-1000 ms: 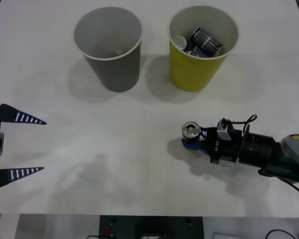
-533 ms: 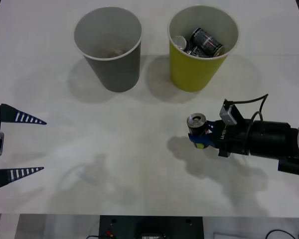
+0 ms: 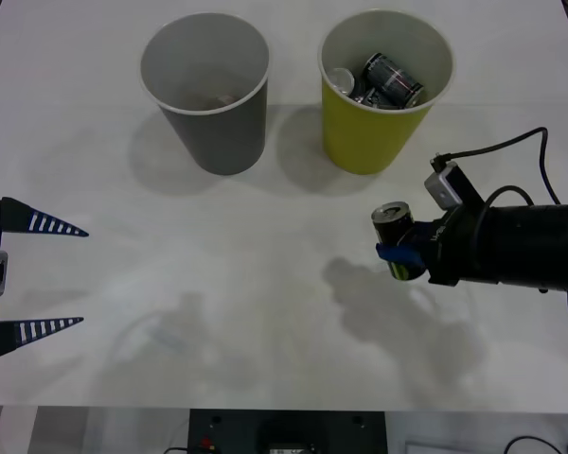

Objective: Put the can into the green bin and the plastic bottle into the gray bin

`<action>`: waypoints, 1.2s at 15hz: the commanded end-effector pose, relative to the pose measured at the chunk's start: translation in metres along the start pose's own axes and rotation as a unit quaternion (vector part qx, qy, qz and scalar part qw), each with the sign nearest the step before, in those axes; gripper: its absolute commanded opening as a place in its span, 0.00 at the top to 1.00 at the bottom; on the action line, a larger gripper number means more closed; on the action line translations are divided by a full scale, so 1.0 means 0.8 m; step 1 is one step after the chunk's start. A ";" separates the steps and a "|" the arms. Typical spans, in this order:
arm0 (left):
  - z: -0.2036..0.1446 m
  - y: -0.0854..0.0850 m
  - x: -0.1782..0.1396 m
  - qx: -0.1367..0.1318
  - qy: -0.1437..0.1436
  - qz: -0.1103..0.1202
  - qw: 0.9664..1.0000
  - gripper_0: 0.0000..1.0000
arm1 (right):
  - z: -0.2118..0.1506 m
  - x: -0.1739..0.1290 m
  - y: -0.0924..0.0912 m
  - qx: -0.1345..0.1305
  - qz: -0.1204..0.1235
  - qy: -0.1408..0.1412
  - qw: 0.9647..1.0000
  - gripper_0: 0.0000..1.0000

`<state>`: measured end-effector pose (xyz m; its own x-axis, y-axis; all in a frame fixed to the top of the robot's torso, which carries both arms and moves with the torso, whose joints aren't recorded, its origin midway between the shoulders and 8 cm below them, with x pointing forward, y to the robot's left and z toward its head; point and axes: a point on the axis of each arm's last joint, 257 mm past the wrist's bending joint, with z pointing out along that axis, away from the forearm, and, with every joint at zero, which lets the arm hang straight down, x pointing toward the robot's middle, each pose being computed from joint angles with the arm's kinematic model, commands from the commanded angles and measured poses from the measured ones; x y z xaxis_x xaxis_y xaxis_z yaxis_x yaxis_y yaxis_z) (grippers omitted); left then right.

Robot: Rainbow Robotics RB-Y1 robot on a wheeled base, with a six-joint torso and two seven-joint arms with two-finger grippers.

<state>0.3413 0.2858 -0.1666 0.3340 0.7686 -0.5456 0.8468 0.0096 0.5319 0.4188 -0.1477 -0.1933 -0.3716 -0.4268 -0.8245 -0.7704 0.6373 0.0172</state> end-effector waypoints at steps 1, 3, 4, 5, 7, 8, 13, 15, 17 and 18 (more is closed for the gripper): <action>0.000 0.000 0.000 0.000 0.000 0.000 1.000 0.00 | -0.026 -0.014 0.003 0.014 0.034 0.027 0.999 1.00; 0.000 0.000 0.000 0.000 0.000 0.000 1.000 0.00 | -0.046 -0.024 -0.003 0.027 0.045 0.033 0.998 1.00; 0.000 0.000 0.000 0.000 0.000 0.000 1.000 0.00 | -0.057 -0.031 -0.004 0.026 0.043 0.035 0.998 1.00; 0.000 0.000 0.000 0.000 0.000 0.000 1.000 0.00 | -0.065 -0.034 -0.007 0.025 0.039 0.038 0.998 1.00; 0.000 0.000 0.000 0.000 0.000 0.000 1.000 0.00 | -0.083 -0.042 -0.012 0.024 0.034 0.041 0.998 1.00; 0.000 0.000 0.000 0.000 0.000 0.000 1.000 0.00 | -0.089 -0.046 -0.016 0.026 0.029 0.041 0.998 1.00; 0.000 0.000 0.000 0.000 0.000 0.000 1.000 0.00 | -0.125 -0.081 -0.044 0.030 0.008 0.065 0.997 1.00; 0.000 0.000 0.000 0.000 0.000 0.000 1.000 0.00 | -0.144 -0.097 -0.058 0.037 -0.003 0.085 0.996 1.00; 0.000 0.000 0.000 0.000 0.000 0.000 1.000 0.00 | -0.152 -0.116 -0.069 0.039 -0.008 0.097 0.994 1.00; 0.000 0.000 0.000 0.000 0.000 0.000 1.000 0.00 | -0.153 -0.124 -0.074 0.039 -0.010 0.104 0.994 1.00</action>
<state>0.3413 0.2858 -0.1666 0.3340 0.7686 -0.5456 0.8468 0.0096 0.5319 0.4340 -0.2212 -0.0475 -0.4586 -0.5512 -0.6970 -0.7380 0.6732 -0.0469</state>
